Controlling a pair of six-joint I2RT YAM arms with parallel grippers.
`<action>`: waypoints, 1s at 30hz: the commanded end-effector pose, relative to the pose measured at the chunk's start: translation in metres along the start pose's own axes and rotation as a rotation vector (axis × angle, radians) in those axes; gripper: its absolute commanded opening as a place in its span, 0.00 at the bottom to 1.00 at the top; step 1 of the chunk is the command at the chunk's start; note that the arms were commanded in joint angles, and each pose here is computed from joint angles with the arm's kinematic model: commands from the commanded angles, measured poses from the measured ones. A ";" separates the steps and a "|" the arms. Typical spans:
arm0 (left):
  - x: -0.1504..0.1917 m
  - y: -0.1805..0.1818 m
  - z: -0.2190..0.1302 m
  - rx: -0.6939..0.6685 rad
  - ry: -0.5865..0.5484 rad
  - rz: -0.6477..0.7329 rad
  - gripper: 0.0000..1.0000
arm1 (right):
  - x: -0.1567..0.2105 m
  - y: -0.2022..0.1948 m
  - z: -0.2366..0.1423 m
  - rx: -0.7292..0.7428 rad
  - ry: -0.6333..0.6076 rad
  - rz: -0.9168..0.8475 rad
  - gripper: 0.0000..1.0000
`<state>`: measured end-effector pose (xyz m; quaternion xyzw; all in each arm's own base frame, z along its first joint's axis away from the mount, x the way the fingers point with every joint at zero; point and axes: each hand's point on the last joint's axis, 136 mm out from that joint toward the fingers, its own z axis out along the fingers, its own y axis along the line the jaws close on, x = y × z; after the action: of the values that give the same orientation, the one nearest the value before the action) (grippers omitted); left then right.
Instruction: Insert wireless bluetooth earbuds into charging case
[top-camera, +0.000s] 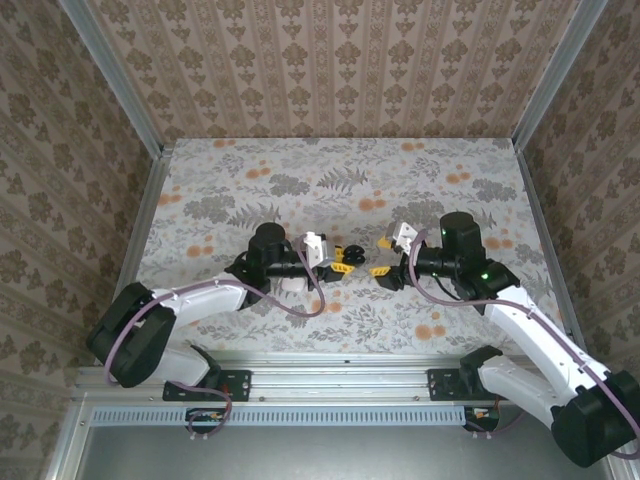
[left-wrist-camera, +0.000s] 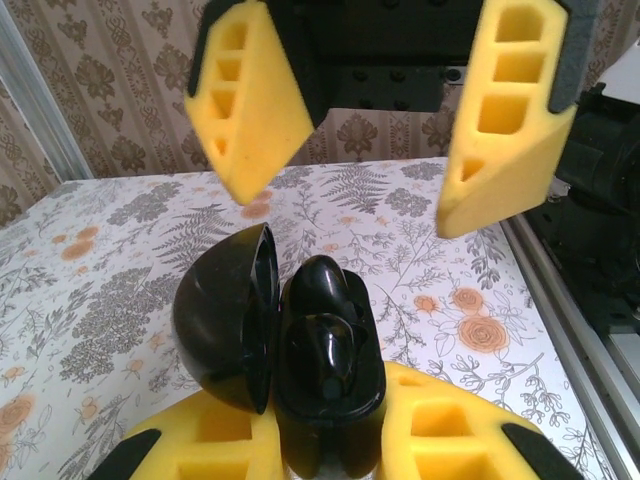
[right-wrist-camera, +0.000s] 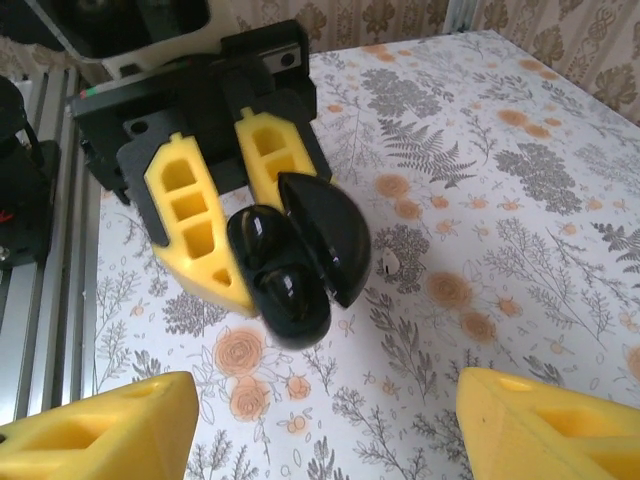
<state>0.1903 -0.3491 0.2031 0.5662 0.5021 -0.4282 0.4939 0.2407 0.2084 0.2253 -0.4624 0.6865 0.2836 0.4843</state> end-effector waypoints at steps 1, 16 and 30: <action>-0.016 -0.002 0.001 0.008 -0.020 0.053 0.07 | -0.021 -0.002 0.002 -0.022 -0.082 0.011 0.70; -0.016 -0.004 0.003 0.010 -0.015 0.061 0.07 | -0.023 0.002 0.005 -0.058 -0.092 0.032 0.70; -0.019 -0.005 0.003 0.006 -0.018 0.063 0.08 | -0.007 -0.007 0.016 -0.030 -0.042 0.059 0.68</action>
<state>0.1851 -0.3517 0.1989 0.5743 0.5045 -0.4234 0.4862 0.2518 0.2204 0.2235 -0.4426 0.6881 0.3218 0.4765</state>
